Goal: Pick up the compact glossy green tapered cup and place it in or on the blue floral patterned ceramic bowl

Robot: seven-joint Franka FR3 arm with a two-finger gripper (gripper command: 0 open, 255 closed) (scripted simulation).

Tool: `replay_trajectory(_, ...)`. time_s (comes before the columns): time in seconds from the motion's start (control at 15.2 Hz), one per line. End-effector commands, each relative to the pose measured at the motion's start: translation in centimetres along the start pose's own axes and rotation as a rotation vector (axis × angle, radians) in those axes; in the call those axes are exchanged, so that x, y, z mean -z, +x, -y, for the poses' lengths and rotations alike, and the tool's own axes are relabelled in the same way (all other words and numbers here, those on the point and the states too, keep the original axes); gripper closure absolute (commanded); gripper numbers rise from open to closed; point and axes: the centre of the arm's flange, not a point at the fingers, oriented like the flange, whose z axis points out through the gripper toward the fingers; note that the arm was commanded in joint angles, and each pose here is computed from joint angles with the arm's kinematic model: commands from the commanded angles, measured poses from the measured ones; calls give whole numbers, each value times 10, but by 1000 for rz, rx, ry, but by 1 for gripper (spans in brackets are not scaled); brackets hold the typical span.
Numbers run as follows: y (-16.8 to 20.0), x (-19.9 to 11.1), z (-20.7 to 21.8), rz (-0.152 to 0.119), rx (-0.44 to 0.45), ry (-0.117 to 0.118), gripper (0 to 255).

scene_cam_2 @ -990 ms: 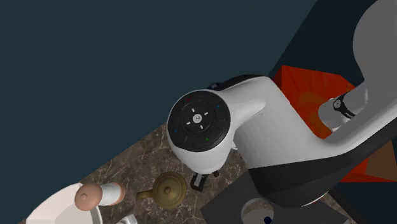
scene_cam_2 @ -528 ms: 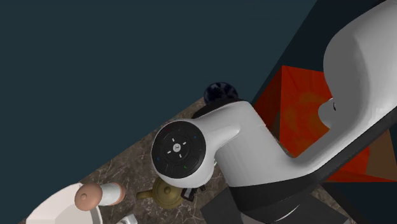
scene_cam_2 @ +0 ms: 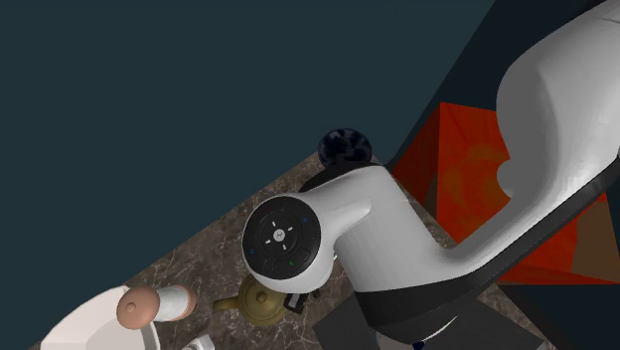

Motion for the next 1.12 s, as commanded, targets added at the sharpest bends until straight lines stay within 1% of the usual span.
replay_trajectory(0.0,0,0,0,0,0,0,0)
replay_trajectory(0.07,0,0,0,0,0,0,0)
replay_trajectory(0.13,0,0,0,0,0,0,255)
replay_trajectory(0.73,0,0,0,0,0,0,255)
replay_trajectory(1.06,-2,26,0,0,0,0,255)
